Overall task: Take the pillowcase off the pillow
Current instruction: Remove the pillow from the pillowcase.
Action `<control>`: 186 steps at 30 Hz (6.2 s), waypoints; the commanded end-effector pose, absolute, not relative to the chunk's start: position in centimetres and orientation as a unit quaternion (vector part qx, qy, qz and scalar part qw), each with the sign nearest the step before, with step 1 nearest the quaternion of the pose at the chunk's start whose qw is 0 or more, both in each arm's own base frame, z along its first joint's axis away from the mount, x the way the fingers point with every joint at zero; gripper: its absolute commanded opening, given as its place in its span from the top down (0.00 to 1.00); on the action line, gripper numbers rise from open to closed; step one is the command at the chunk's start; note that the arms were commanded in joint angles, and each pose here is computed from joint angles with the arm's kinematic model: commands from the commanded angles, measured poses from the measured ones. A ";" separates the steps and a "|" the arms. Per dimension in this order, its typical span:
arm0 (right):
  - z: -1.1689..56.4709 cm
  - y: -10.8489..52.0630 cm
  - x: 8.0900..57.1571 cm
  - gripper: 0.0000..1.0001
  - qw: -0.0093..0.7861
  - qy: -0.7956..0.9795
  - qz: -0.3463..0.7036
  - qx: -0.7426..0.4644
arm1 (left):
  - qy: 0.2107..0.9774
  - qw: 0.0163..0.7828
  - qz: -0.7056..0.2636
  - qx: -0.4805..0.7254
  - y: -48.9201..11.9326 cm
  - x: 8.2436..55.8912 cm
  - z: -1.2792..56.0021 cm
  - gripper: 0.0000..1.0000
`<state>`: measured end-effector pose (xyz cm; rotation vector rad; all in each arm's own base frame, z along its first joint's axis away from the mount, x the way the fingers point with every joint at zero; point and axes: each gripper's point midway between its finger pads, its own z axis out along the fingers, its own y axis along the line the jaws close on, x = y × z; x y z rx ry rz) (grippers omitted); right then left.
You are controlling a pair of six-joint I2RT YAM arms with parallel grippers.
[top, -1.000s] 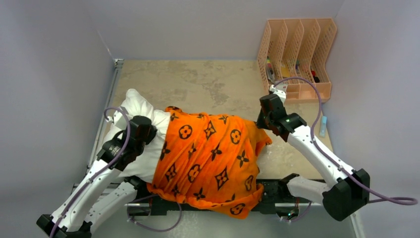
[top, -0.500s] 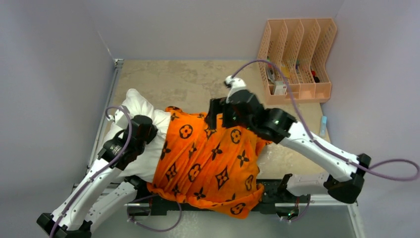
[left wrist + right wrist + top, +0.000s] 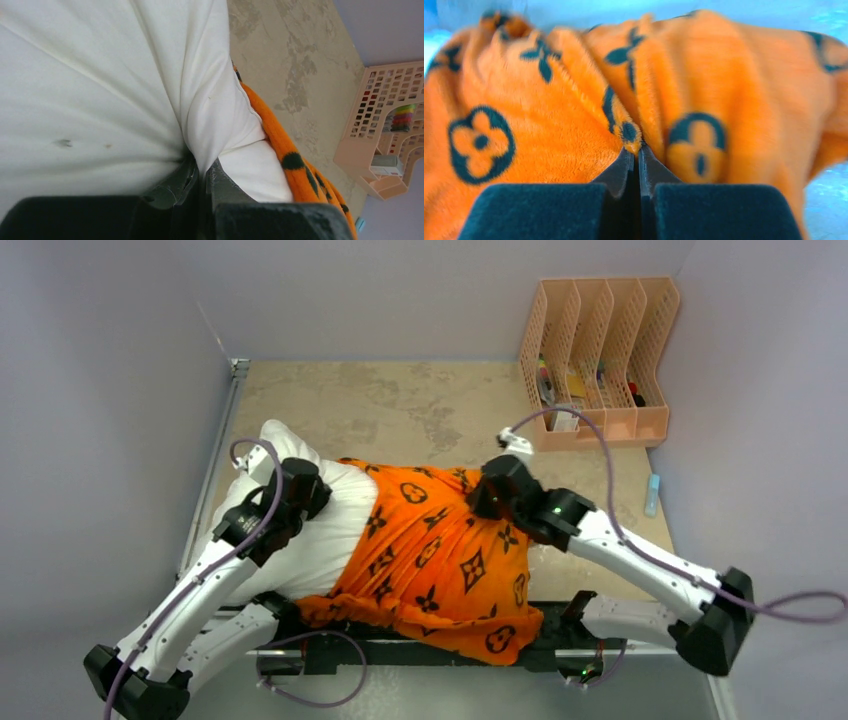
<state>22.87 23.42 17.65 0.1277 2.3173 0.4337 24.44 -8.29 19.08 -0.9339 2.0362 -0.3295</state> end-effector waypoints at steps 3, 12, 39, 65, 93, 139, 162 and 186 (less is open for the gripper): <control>13.2 6.9 23.5 1.00 0.354 0.930 -0.028 0.099 | 0.850 0.372 -0.004 -0.372 -3.0 21.2 14.3 1.00; 25.4 16.6 26.6 0.90 0.399 0.895 0.192 -0.048 | 0.861 0.368 -0.031 -0.349 -3.8 24.2 15.8 1.00; 21.3 42.6 5.5 0.33 0.544 0.524 0.239 -0.610 | 0.893 0.343 -0.059 -0.286 -6.4 31.2 16.3 1.00; 16.0 40.9 28.2 1.00 0.415 0.853 0.199 -0.246 | 0.828 0.393 -0.149 -0.372 -4.6 22.6 24.7 0.25; 18.9 41.7 17.6 1.00 0.463 0.691 0.201 -0.518 | 0.782 0.485 -0.124 -0.371 -3.6 30.4 19.4 1.00; 15.9 21.5 6.7 0.06 0.198 0.836 0.481 0.174 | 0.827 0.418 -0.085 -0.366 0.1 33.1 18.9 1.00; 20.8 11.4 17.6 1.00 0.467 0.849 0.143 0.202 | 0.824 0.397 -0.020 -0.404 4.5 32.2 18.2 1.00; 31.2 -1.5 16.7 1.00 0.540 0.810 -0.073 0.218 | 0.827 0.362 0.030 -0.430 10.1 29.5 16.0 1.00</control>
